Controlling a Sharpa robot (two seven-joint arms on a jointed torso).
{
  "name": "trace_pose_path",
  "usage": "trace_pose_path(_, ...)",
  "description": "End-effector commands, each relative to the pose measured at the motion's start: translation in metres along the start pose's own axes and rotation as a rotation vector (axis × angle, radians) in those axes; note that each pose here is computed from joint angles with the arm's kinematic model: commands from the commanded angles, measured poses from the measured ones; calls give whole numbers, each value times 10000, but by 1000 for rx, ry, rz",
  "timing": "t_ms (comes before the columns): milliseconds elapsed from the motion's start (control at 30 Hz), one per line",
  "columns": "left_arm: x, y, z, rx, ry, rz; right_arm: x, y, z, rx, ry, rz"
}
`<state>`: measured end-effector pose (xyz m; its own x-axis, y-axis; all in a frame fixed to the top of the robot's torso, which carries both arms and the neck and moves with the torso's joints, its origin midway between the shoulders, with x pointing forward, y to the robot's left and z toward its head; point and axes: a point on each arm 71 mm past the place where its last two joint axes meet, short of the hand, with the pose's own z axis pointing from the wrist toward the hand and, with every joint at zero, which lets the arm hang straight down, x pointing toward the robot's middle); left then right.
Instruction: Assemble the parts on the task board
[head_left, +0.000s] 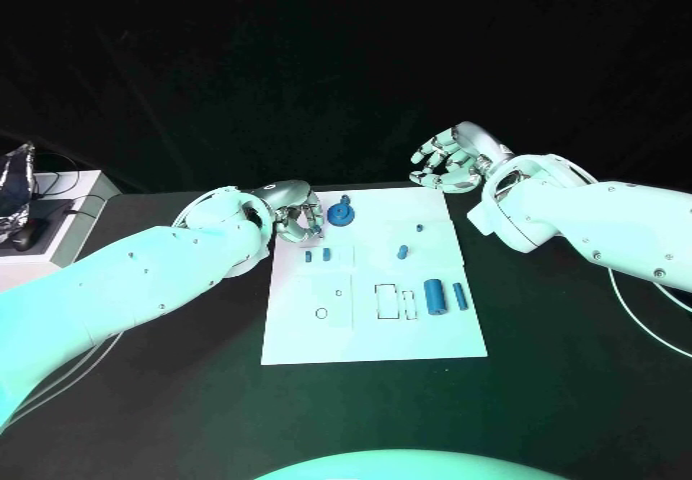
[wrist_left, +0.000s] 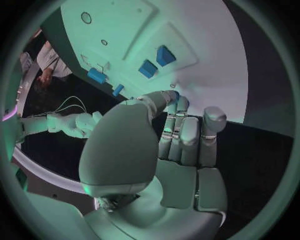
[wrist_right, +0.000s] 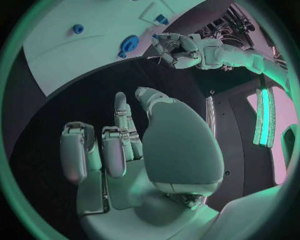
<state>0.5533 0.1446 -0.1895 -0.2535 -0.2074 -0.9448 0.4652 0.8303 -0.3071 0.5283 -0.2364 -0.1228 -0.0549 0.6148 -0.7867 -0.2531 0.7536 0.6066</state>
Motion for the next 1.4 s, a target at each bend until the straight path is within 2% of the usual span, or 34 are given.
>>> trace_pose_path(33,28,-12,12,3,7,8,3,20,-1,-24,-1,-7)
trace_pose_path(933,92,-65,23,14,41,7,-1,21,1,-25,-6,-7)
trace_pose_path(1400,102,-45,13,2,55,8,-3,16,1,-24,-6,-8)
